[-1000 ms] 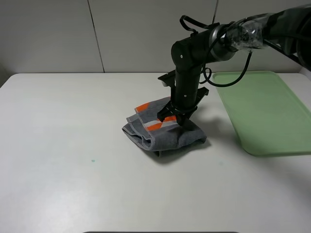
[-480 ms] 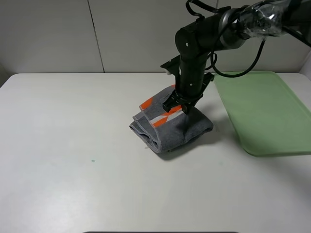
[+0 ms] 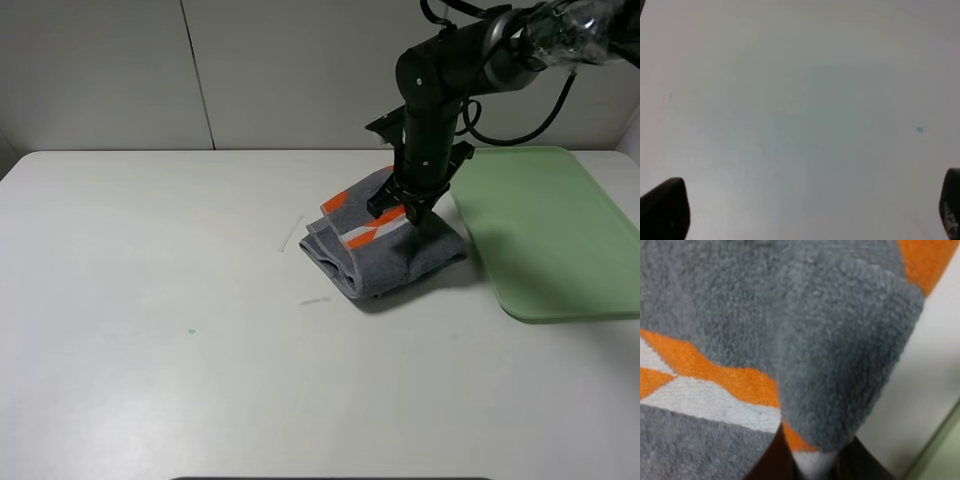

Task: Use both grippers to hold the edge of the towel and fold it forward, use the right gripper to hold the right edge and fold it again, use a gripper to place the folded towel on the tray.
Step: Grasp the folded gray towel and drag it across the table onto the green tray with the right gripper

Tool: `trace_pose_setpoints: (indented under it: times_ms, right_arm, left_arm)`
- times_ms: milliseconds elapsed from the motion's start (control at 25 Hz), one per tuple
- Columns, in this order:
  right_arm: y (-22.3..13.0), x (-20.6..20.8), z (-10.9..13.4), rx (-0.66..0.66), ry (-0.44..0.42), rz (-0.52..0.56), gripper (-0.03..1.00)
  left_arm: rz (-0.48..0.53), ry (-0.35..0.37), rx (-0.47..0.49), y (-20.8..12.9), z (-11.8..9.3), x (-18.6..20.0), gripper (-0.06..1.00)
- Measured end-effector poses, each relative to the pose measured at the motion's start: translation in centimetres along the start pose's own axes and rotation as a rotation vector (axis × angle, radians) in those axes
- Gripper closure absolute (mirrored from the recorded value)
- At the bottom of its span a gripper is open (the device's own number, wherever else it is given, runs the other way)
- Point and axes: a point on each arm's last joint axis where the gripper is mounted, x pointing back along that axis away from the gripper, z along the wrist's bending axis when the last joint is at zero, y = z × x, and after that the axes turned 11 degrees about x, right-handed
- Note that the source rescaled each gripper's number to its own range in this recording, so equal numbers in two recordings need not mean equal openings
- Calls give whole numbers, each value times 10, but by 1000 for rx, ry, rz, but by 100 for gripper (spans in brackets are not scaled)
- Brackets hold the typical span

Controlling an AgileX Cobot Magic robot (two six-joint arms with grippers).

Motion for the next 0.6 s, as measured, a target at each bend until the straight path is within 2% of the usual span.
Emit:
trace_pose_setpoints:
  times_ms: [600]
  right_arm:
    - [-47, -15, -95, -237, -23, 61, 87]
  left_arm:
    - [0, 0, 0, 0, 0, 0, -6]
